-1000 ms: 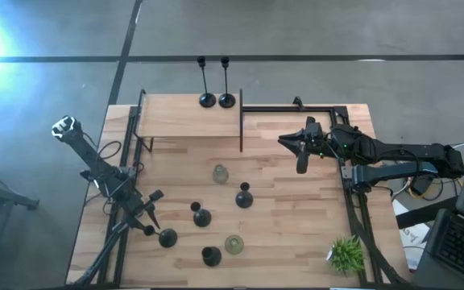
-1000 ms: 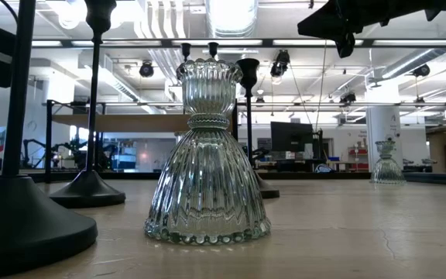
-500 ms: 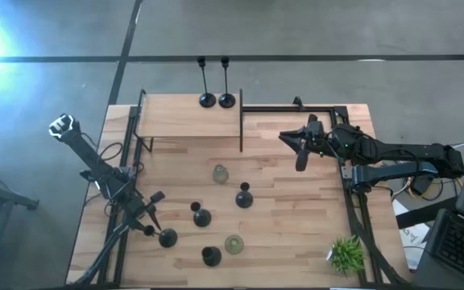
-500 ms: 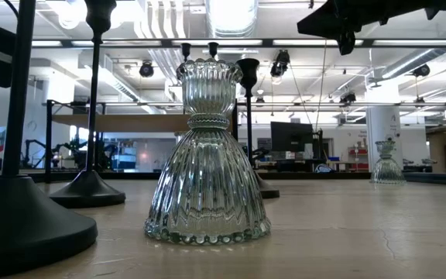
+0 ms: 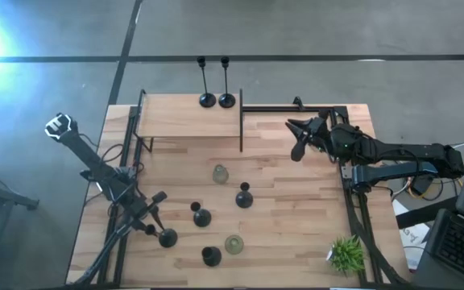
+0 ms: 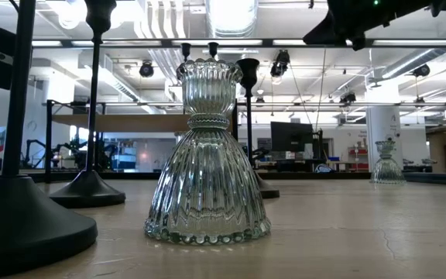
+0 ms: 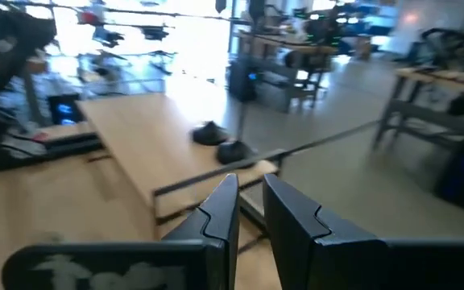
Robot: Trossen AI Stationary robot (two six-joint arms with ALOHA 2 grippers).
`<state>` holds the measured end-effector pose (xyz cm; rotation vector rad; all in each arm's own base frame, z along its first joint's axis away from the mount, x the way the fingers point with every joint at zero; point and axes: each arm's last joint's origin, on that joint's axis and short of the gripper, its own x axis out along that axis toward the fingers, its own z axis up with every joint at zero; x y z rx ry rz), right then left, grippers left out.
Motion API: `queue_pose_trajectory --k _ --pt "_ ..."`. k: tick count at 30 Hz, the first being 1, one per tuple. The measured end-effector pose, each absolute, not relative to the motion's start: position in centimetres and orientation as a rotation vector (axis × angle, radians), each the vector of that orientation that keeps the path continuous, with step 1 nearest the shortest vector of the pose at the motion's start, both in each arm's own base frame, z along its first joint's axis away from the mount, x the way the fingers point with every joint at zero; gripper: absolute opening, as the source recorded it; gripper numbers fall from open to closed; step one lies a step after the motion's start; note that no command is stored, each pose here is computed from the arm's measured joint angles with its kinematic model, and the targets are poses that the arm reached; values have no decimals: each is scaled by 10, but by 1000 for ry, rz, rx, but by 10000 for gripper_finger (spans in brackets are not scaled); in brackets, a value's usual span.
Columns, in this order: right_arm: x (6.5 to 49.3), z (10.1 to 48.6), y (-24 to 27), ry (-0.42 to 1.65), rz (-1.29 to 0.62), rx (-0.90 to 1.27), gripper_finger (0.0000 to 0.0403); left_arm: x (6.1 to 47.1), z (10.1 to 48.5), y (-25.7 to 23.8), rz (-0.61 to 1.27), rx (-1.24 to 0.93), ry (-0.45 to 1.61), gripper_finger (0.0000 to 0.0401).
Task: Pick & Place candle stick holders
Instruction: Put the black candleholder on the shelf
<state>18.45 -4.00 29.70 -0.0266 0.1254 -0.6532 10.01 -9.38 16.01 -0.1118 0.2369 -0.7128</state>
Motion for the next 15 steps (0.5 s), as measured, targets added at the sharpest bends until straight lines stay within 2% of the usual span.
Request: queue_pose_trajectory --k 9,12,15 --pt "182 297 -43 146 -772 -78 54 108 158 -90 -603 -106 236 119" --pt "182 297 -43 146 -771 -77 54 109 158 -88 -561 -83 222 88" --pt "182 297 -43 146 -771 -77 54 110 160 -88 -546 -75 216 33"
